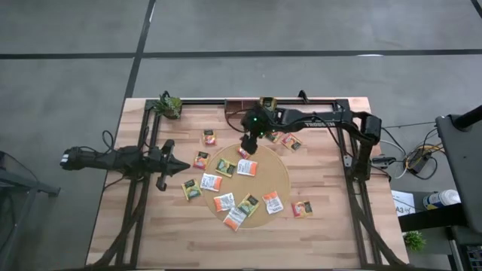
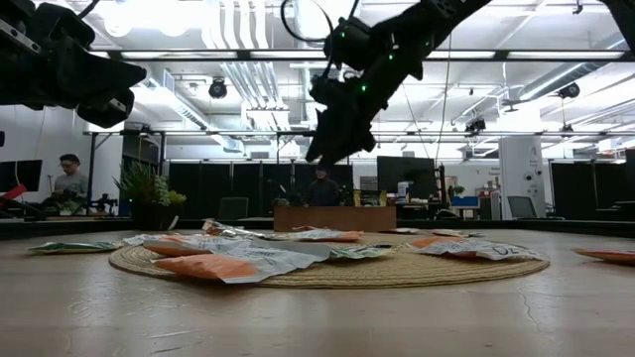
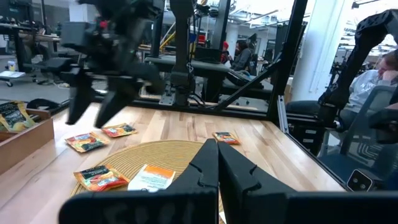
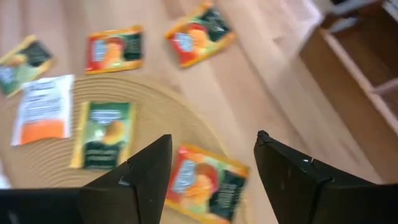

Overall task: Pick & Place Tea
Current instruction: Put the bottom yellow tea bag into the right section of the wooden organizer

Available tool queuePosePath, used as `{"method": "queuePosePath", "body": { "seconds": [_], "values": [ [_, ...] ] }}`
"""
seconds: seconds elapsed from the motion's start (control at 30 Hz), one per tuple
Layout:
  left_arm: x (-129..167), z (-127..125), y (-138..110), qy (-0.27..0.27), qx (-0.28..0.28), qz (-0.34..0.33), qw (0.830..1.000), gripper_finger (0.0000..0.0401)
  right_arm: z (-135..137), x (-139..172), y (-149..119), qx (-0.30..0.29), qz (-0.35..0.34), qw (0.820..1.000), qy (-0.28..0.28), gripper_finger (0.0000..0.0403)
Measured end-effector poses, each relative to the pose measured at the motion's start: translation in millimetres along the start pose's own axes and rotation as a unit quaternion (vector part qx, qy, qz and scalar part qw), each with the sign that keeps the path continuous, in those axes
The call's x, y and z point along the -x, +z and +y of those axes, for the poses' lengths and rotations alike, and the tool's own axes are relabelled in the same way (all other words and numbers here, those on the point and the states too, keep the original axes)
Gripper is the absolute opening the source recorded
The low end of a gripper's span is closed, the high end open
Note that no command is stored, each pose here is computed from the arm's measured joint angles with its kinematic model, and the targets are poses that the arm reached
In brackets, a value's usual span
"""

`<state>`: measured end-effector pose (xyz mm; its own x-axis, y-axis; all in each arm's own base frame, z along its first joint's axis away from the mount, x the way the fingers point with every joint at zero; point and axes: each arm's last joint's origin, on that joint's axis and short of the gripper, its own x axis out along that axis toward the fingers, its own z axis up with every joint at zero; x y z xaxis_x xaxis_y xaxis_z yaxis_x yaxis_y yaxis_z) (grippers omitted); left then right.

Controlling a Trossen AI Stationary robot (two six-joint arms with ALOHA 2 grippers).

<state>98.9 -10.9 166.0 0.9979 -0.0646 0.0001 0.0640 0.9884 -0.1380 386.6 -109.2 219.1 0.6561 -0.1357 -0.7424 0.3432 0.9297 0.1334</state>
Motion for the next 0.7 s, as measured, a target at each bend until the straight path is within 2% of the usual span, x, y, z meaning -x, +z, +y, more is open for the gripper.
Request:
{"method": "queuePosePath", "body": {
  "seconds": [0.23,0.5,0.7],
  "values": [
    [0,0,0,0.000,0.000,0.000,1.000,0.0000,51,11,-7,0.023,0.006,0.999,0.037,0.0224],
    [0,0,0,0.000,0.000,0.000,1.000,0.0000,111,16,-27,-0.045,0.029,0.996,0.076,0.0224],
    [0,0,0,0.000,0.000,0.000,1.000,0.0000,147,23,-42,-0.074,0.042,0.992,0.094,0.0224]
  ]
}}
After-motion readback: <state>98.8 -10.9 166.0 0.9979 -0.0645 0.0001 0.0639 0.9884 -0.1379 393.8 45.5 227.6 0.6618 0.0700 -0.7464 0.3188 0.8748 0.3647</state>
